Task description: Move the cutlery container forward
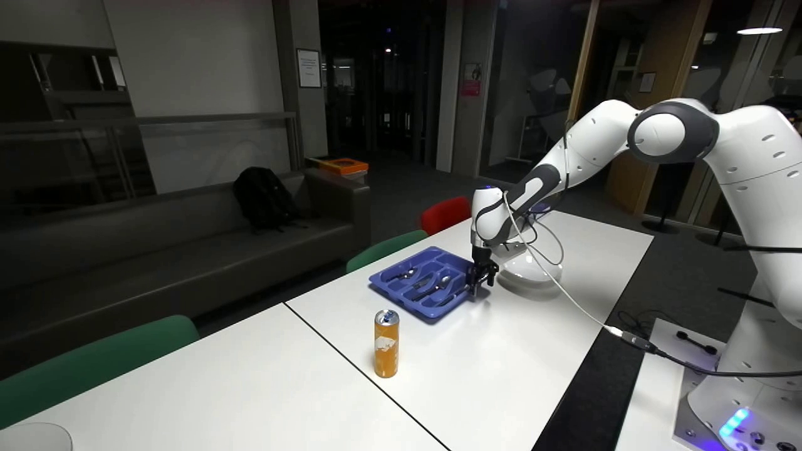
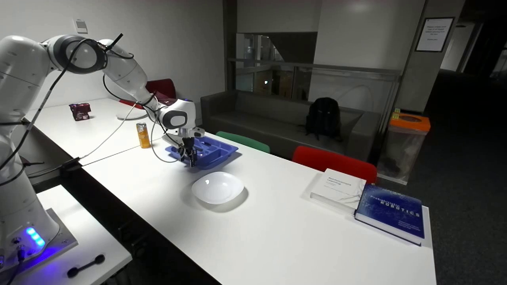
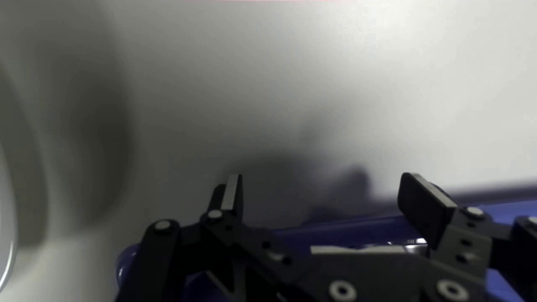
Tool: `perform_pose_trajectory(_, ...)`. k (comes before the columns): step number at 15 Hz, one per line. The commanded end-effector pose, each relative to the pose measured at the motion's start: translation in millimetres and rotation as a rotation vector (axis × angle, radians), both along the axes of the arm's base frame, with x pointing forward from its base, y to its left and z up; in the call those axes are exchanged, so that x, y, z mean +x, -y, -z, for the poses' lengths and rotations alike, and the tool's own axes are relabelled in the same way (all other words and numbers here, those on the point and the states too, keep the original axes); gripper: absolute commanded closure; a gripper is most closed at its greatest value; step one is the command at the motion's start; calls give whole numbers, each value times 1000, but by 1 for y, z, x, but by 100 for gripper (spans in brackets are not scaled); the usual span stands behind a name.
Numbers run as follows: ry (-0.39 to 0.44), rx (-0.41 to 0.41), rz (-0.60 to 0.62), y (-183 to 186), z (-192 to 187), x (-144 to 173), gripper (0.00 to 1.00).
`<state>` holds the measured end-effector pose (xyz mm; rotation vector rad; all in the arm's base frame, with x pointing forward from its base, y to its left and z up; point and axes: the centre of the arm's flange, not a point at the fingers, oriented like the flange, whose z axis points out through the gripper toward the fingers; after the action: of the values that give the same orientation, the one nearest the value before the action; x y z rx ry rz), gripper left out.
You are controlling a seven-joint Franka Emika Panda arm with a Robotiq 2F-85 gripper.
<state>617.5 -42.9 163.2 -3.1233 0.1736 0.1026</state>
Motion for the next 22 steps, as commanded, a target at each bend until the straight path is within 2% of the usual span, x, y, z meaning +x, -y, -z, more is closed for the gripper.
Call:
perform_pose_trajectory(1, 14, -7, -10, 4, -6, -2, 0)
perform_pose_trajectory(4, -1, -19, -24, 1, -12, -19, 0)
perform_pose_trajectory(9, 49, -81, -90, -4, -36, -45, 0)
perform_pose_trajectory(13, 96, -57, -94, -10, -70, -85, 0)
perform_pose_trajectory(18, 341, -32, -46, -25, -122, -135, 0)
perform_pose_trajectory(22, 477, 27, -18, -45, -155, -172, 0)
